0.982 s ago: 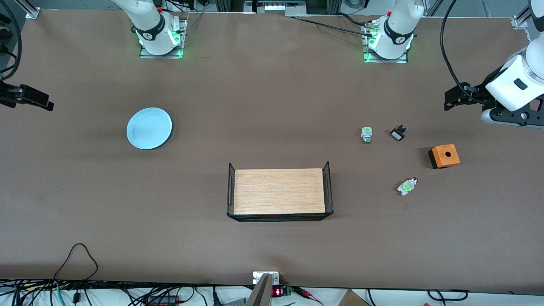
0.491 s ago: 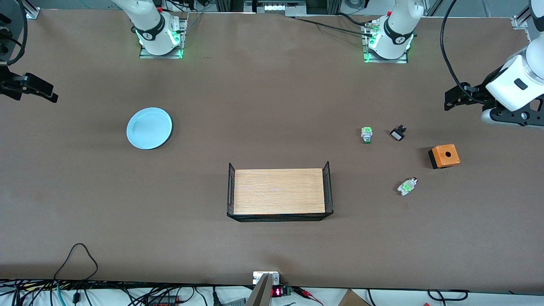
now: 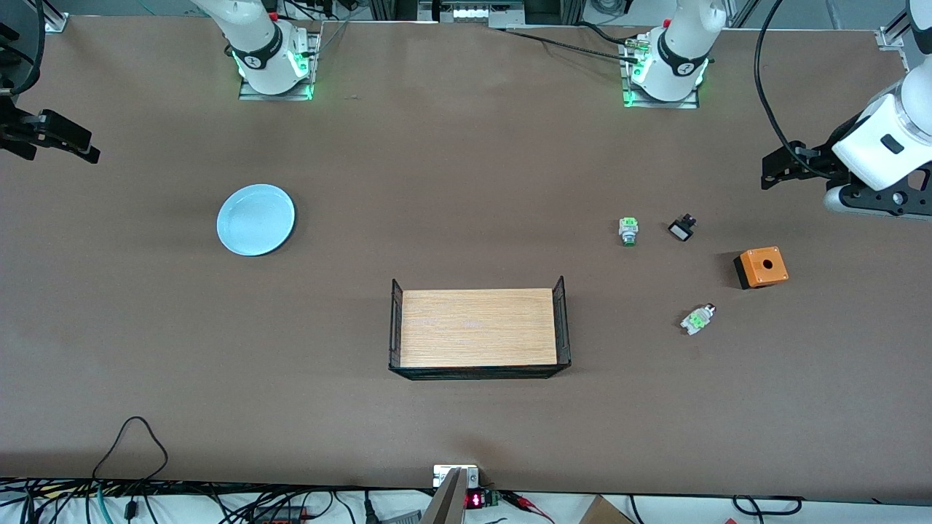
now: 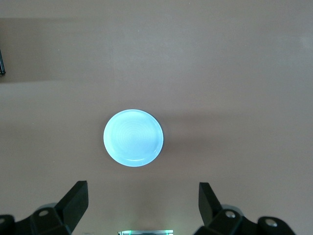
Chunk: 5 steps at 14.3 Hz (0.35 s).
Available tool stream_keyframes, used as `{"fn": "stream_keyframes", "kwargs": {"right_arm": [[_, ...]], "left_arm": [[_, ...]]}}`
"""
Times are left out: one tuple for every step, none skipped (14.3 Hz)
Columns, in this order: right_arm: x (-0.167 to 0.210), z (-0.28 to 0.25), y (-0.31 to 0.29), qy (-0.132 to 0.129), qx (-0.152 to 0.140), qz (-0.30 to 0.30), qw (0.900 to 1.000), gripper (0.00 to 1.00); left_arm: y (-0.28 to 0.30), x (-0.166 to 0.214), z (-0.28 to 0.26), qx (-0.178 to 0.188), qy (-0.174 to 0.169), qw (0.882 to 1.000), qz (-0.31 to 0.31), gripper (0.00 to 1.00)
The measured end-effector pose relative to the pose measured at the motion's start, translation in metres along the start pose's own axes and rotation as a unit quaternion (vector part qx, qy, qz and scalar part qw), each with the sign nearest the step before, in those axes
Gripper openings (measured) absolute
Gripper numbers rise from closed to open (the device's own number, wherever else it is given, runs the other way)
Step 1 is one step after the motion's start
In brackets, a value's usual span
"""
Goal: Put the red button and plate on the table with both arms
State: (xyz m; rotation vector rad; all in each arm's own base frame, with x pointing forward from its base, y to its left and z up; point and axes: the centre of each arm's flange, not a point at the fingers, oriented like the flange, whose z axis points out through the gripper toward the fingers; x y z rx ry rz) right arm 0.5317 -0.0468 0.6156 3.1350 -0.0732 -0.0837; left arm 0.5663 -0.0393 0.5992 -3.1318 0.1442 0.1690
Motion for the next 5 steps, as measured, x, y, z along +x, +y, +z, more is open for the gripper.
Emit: {"fn": "stream_keyframes", "kwargs": {"right_arm": [[0.0003,-0.0002,0.0000,0.001,0.000,0.000,1.000,1.00],[0.0005,0.0000,0.0000,0.001,0.000,0.000,1.000,1.00],[0.0008,0.0004,-0.0001,0.001,0.000,0.000,1.000,1.00],[0.0012,0.0010,-0.0002,0.000,0.000,0.000,1.000,1.00],[0.0017,0.0020,-0.0003,-0.001,0.000,0.000,1.000,1.00]], "left_arm": [[0.0000,0.0000,0.0000,0.000,0.000,1.000,0.000,1.00],[-0.0003,0.0000,0.0000,0.000,0.000,1.000,0.000,1.00],[-0.0009,0.0000,0.0000,0.000,0.000,1.000,-0.001,1.00],[-0.0015,0.0000,0.0000,0.000,0.000,1.000,-0.001,1.00],[-0.0018,0.0000,0.0000,0.000,0.000,1.000,-0.002,1.00]]}}
